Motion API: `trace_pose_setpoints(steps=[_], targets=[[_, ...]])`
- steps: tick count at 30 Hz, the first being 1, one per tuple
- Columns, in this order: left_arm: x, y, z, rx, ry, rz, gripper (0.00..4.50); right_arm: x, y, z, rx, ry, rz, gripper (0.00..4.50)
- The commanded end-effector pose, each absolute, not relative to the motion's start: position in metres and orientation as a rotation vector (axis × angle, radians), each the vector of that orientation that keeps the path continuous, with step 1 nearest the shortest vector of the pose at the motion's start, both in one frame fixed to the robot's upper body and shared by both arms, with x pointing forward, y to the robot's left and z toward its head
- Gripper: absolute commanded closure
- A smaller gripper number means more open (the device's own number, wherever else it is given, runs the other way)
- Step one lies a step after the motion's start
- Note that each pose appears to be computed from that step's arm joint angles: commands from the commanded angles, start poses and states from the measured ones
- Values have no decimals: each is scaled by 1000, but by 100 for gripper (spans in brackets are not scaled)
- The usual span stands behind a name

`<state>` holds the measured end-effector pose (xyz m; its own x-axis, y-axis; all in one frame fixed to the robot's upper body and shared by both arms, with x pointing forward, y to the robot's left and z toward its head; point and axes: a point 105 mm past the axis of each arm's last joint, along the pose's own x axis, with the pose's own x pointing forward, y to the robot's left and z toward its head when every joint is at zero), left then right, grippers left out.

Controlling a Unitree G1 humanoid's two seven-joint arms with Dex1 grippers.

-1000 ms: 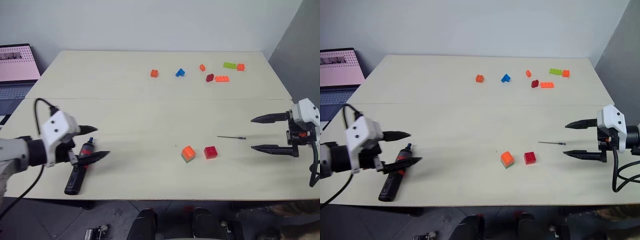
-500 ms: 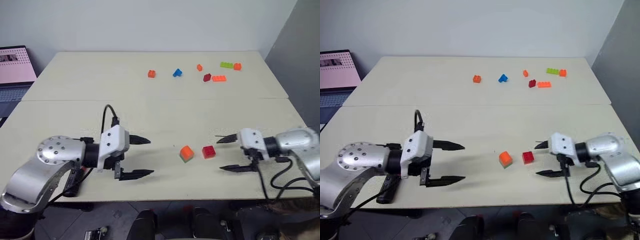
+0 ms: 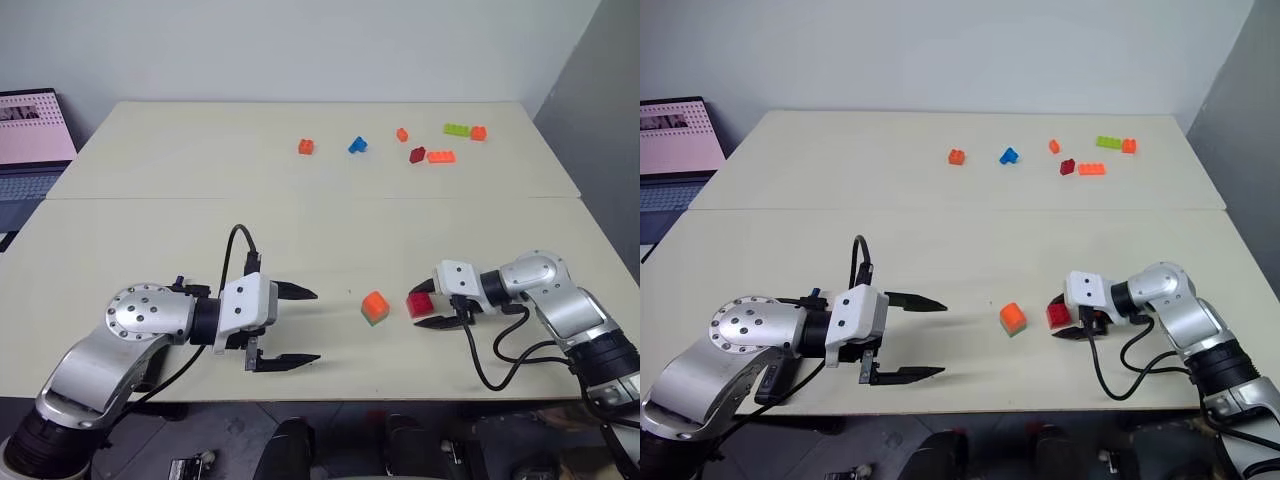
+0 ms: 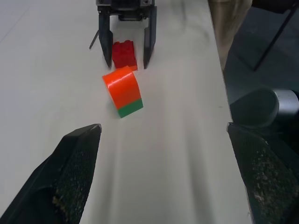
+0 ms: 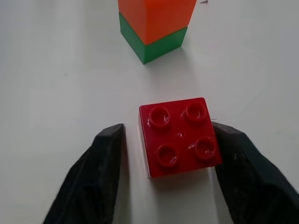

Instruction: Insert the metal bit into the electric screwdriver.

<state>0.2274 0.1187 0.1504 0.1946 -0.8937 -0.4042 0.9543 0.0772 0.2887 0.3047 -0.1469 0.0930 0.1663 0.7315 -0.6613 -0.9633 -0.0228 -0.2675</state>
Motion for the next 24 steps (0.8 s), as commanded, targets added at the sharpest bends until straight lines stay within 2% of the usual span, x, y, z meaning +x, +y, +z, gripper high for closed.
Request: trace_pose_setpoints(steps=[1,3,6,8,10,14,20,24], targets=[[226,115,154,516,81,-1399,0,305,-147,106,-810,319,1404,258],[229,115,154,489,63,-1390,0,303,-147,108,-802,302,1396,298],[232,111,156,478,31,-1389,0,304,-151,114,-790,273,1356,301],[235,106,160,470,-9,-1386,0,309,-161,128,-742,233,1258,301],[238,99,163,449,-41,-1374,0,316,-179,141,-695,203,1119,301],[248,82,172,386,-122,-1338,0,327,-241,152,-630,186,731,301],[252,64,179,330,-179,-1358,0,323,-309,144,-491,222,301,301],[252,59,177,335,-173,-1386,0,323,-333,130,-459,270,124,301]])
